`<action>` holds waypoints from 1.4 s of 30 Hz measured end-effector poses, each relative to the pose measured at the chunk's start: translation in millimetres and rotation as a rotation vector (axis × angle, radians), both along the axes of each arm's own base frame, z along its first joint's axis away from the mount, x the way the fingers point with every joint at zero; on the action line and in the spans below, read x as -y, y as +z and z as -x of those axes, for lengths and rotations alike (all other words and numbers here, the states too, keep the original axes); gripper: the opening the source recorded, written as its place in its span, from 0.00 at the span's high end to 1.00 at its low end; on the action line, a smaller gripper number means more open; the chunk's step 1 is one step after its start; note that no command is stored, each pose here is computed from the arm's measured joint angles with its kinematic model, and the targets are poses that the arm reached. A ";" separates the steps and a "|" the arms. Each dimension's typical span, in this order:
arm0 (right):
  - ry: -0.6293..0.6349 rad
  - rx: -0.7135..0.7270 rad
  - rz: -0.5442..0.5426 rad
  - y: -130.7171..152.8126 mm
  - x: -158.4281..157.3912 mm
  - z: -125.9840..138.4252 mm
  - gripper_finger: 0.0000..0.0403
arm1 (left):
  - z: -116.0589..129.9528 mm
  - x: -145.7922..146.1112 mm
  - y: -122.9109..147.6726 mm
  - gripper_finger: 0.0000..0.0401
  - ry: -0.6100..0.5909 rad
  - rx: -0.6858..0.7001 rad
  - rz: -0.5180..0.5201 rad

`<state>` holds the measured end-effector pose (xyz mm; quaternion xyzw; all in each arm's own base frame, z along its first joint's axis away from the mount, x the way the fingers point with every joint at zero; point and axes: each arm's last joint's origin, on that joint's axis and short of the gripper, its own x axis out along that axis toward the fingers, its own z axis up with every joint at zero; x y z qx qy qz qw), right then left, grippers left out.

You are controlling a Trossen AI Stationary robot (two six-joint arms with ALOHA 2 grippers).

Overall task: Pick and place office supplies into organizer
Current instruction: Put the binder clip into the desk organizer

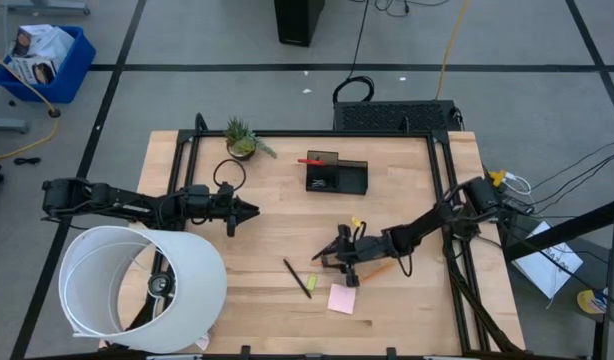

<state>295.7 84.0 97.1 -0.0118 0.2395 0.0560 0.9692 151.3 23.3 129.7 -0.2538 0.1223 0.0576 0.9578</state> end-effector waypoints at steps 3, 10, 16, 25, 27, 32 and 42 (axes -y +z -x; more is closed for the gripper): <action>-0.075 0.024 0.024 1.7 8.2 -2.7 0.66 | 0.0 0.0 0.0 0.77 0.000 0.000 0.001; -0.194 0.131 0.016 11.3 34.6 -12.2 0.61 | 0.0 0.0 0.0 0.77 0.002 0.000 0.005; -0.329 0.214 0.074 19.3 62.7 -17.6 0.63 | 0.0 0.0 0.0 0.77 0.002 0.000 0.007; -0.622 0.251 0.108 23.0 119.0 -16.1 0.62 | 0.0 0.0 0.0 0.77 0.005 0.001 0.017; -0.676 0.255 0.070 22.6 130.9 -14.4 0.60 | 0.0 0.0 0.0 0.77 0.005 0.001 0.019; -0.698 0.217 -0.005 18.0 151.6 -10.1 0.62 | 0.0 0.0 0.1 0.77 0.006 0.002 0.019; -0.660 0.216 -0.053 17.7 158.1 -9.2 0.57 | 0.0 0.0 0.1 0.77 0.005 0.002 0.017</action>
